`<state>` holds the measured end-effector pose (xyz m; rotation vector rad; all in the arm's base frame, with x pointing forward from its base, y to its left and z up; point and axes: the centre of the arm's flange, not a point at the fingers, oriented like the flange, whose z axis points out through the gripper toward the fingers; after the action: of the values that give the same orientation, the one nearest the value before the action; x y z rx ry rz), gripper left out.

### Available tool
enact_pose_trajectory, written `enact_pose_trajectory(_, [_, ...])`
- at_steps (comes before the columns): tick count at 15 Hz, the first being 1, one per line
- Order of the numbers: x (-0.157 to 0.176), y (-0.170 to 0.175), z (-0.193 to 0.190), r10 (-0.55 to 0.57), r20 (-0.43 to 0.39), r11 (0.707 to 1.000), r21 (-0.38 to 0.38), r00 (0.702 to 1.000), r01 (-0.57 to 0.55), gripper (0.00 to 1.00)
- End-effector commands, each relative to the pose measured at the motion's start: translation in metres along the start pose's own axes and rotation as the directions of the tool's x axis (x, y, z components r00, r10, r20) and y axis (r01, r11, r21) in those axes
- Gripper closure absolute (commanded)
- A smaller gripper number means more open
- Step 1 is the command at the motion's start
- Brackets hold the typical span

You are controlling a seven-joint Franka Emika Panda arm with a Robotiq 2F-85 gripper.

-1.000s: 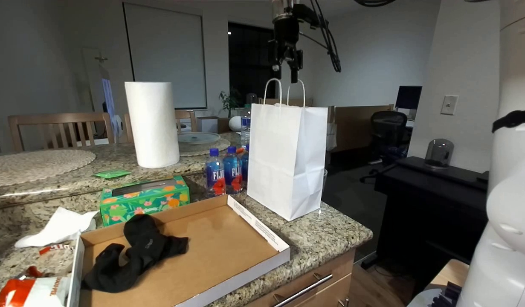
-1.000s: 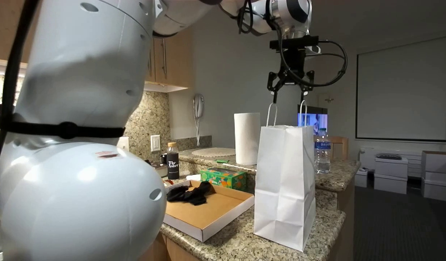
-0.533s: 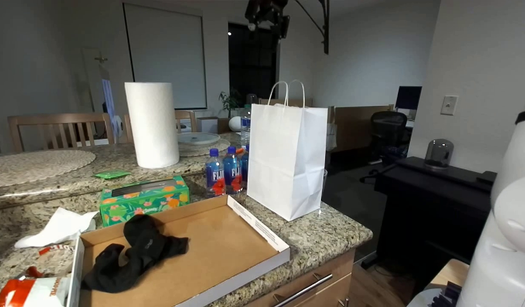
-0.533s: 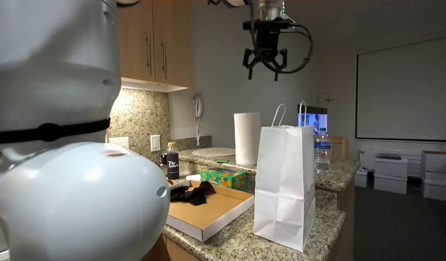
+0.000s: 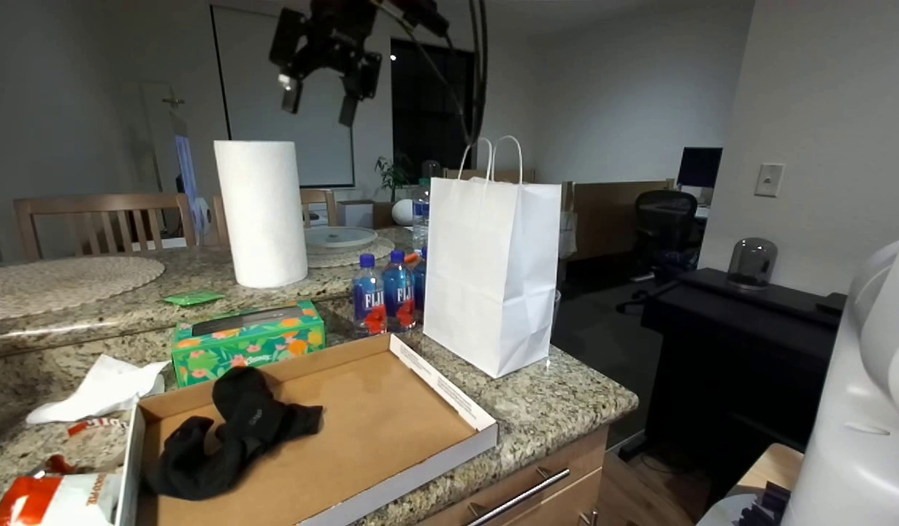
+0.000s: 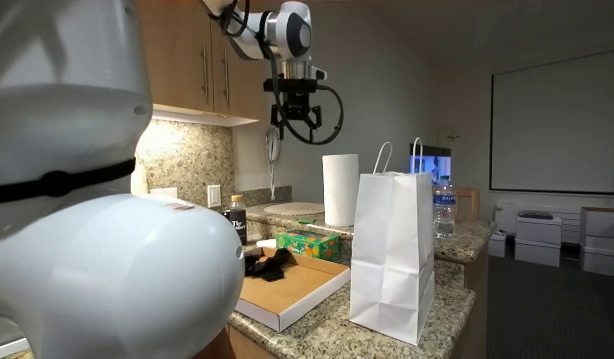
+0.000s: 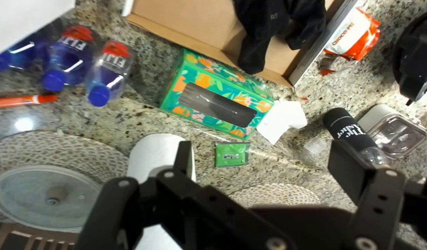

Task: Pick up the socks and put them in the paper bag

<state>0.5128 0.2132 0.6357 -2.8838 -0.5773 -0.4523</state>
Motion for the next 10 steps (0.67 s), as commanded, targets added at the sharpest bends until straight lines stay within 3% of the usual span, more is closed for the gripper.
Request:
enact_pose_trajectory(1, [-0.005, -0.038, 0.093, 0.009, -0.025, 0.999, 0.048, 1.0, -0.007, 0.0])
enact_pose_trajectory(5, [-0.006, -0.058, 0.192, 0.025, 0.056, 0.992, 0.126, 0.998, -0.032, 0.0])
enact_pose_trajectory(10, [-0.018, -0.081, 0.297, 0.05, 0.203, 0.991, 0.113, 0.978, -0.074, 0.0])
